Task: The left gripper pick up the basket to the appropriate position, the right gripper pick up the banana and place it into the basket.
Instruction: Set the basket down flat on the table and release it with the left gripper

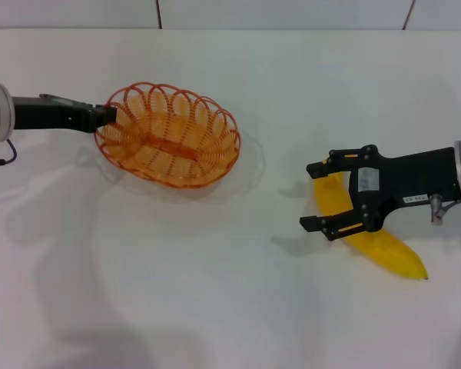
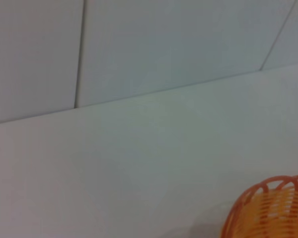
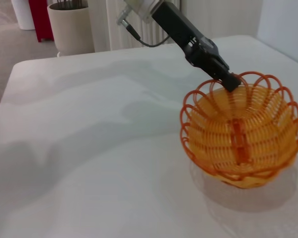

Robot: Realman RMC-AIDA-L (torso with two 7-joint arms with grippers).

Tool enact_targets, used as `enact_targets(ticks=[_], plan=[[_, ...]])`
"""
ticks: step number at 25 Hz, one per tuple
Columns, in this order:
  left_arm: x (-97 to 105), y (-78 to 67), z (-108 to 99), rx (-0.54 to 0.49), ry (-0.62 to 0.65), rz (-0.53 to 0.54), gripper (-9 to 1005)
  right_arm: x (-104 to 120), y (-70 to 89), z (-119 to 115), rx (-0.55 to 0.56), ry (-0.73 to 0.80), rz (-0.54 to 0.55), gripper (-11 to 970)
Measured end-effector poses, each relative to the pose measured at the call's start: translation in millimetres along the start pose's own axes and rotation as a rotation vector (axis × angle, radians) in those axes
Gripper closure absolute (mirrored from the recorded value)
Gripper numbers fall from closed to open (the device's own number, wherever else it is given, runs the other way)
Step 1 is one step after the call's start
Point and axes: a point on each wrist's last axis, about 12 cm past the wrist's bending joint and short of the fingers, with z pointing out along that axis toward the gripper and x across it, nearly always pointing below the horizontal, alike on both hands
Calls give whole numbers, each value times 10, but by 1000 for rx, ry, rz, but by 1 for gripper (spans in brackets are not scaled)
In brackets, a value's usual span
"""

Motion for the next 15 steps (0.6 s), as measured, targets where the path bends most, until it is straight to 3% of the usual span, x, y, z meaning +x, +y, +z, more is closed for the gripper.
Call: enact_targets(ticks=[15], plan=[[186,16,143,-6,-28,-101,942,-53,-18,44,-20,2,-11,69]])
